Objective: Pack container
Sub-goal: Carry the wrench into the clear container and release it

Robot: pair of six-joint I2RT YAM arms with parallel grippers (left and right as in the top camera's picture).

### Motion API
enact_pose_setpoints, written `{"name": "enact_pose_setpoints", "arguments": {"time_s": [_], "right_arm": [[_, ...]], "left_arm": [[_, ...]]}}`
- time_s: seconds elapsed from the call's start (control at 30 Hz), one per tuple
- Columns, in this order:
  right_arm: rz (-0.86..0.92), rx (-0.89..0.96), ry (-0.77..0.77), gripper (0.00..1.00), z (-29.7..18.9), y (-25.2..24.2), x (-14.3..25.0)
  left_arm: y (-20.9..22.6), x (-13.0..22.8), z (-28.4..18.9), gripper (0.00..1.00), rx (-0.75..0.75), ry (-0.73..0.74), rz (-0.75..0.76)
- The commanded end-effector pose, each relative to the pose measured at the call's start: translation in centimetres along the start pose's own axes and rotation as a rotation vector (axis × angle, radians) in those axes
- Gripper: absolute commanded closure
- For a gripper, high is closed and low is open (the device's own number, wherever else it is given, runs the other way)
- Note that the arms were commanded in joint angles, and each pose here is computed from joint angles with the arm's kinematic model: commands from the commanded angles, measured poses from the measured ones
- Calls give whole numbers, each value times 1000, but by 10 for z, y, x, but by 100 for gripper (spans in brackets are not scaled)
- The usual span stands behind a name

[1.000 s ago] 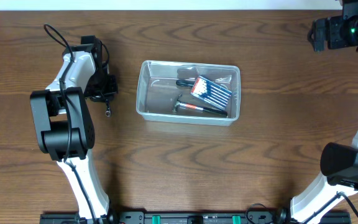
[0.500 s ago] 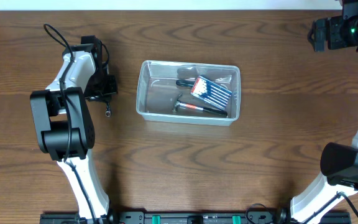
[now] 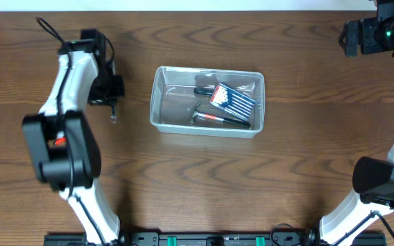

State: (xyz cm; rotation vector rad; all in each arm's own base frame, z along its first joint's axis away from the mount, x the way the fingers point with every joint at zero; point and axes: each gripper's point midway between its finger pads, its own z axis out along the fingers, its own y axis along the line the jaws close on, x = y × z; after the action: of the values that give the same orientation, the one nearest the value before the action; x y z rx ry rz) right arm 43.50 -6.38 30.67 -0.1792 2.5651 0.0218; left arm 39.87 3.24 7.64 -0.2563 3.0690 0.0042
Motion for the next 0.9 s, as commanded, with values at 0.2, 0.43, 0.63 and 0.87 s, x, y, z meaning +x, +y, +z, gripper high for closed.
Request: {"name": "enact_pose_setpoints", "arguments": {"time_s": [0.2,0.43,0.63,0.87], "right_arm": [[-18,2,-35,1,-14,2,-4],[-19,0,-33,1,-13,3,-4],[-19,0,-32,1,-13,3,-4],[-19,0,-30,1,-13,3,-4]], "left_arm": [[-39,-3,-119,94,22,-309,221],[-131,31,-144,94,7,-391,890],[-204,68,-133,94,36,-389,1421],[-240,80,-76,94,95,-265,1551]]}}
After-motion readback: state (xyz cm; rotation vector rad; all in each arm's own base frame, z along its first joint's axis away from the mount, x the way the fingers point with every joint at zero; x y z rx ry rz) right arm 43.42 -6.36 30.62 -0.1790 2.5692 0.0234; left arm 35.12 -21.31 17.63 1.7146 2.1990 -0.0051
